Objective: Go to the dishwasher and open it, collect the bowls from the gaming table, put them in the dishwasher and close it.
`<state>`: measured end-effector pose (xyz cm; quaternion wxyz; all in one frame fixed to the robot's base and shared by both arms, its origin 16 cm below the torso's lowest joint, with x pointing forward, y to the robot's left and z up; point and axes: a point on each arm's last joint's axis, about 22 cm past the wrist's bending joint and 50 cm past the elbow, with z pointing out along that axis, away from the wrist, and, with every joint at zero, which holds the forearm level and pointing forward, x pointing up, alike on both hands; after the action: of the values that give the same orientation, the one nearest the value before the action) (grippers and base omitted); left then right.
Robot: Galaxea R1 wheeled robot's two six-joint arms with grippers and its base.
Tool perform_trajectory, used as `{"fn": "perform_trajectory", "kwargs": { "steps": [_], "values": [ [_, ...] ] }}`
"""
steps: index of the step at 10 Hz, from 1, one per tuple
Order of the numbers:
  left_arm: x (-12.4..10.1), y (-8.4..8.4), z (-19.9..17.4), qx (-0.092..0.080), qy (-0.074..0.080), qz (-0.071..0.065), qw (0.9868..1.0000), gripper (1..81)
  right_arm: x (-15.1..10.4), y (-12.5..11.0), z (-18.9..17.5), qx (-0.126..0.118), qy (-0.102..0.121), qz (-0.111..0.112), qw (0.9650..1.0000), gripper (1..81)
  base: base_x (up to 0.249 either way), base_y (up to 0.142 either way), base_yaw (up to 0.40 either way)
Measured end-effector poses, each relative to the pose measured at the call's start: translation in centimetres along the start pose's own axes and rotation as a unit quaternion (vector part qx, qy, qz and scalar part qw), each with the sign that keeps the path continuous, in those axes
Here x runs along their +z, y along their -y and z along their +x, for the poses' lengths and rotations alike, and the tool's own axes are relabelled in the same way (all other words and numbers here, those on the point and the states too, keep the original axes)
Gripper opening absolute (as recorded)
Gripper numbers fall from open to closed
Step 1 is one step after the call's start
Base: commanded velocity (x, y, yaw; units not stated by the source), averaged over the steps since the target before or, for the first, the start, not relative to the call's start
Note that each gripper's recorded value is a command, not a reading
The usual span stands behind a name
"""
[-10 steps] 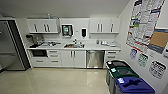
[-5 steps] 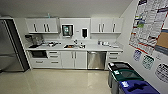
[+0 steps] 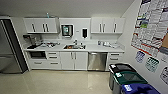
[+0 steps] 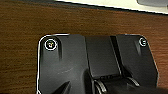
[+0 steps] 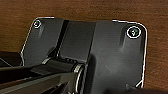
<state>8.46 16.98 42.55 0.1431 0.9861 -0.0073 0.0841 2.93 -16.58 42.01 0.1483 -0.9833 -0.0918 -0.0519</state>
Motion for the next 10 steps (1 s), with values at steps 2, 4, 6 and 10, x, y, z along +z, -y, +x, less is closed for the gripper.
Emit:
{"fn": "perform_trajectory", "kwargs": {
  "steps": [2,4,6,10],
  "values": [
    [0.00,0.00,-0.03,0.000,0.000,0.000,1.0000,81.1,-0.01,-0.05,-0.03,0.000,0.000,0.000,1.0000,81.1,0.144,0.000,0.000],
    [0.01,0.00,0.00,0.000,0.000,0.000,1.0000,81.1,-0.01,-0.05,0.00,0.000,0.000,0.000,1.0000,81.1,0.144,0.000,0.000],
    [0.01,0.00,0.00,0.000,0.000,0.000,1.0000,81.1,-0.01,-0.05,0.00,0.000,0.000,0.000,1.0000,81.1,0.144,0.000,0.000],
    [0.01,0.00,0.01,0.000,0.001,0.000,1.0000,81.1,-0.01,-0.06,0.01,0.000,0.000,0.000,1.0000,81.1,0.144,0.000,0.000]
  ]
}}
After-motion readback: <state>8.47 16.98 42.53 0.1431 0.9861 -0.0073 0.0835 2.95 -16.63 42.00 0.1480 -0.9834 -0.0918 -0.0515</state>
